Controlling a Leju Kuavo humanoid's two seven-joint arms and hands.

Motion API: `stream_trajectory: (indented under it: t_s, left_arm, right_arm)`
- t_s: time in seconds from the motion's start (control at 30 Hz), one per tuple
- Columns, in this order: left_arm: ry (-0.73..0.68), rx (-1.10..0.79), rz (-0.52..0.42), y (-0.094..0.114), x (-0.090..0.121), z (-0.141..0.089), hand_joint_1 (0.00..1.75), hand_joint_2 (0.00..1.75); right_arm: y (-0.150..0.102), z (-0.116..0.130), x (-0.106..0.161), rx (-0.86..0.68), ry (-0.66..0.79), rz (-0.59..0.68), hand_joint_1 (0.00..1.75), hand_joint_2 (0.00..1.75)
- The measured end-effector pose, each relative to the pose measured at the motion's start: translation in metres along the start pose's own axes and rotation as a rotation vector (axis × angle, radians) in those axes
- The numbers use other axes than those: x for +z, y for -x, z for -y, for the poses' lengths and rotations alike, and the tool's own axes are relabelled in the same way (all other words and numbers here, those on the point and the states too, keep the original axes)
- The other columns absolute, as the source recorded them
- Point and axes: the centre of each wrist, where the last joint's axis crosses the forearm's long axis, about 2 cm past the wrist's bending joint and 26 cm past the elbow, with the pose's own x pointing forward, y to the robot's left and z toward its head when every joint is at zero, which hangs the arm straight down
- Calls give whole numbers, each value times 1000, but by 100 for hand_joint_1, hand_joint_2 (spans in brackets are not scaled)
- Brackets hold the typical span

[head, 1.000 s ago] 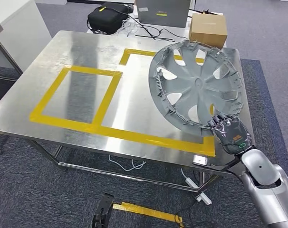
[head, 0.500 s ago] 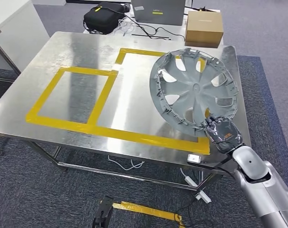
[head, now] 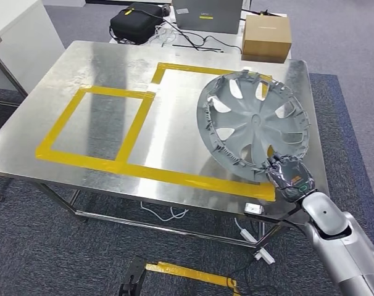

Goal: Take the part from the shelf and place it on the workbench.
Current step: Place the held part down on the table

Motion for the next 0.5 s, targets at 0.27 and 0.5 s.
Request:
stream_trajectory:
  t_s: [0.27, 0.5]
  left_arm:
    - [7, -11, 6, -2, 0, 1, 0, 0]
    - [6, -3, 1, -1, 0, 1, 0, 0]
  right_arm:
    - [2, 2, -2, 27, 17, 19, 0, 0]
    - [3, 1, 0, 47, 22, 10, 0, 0]
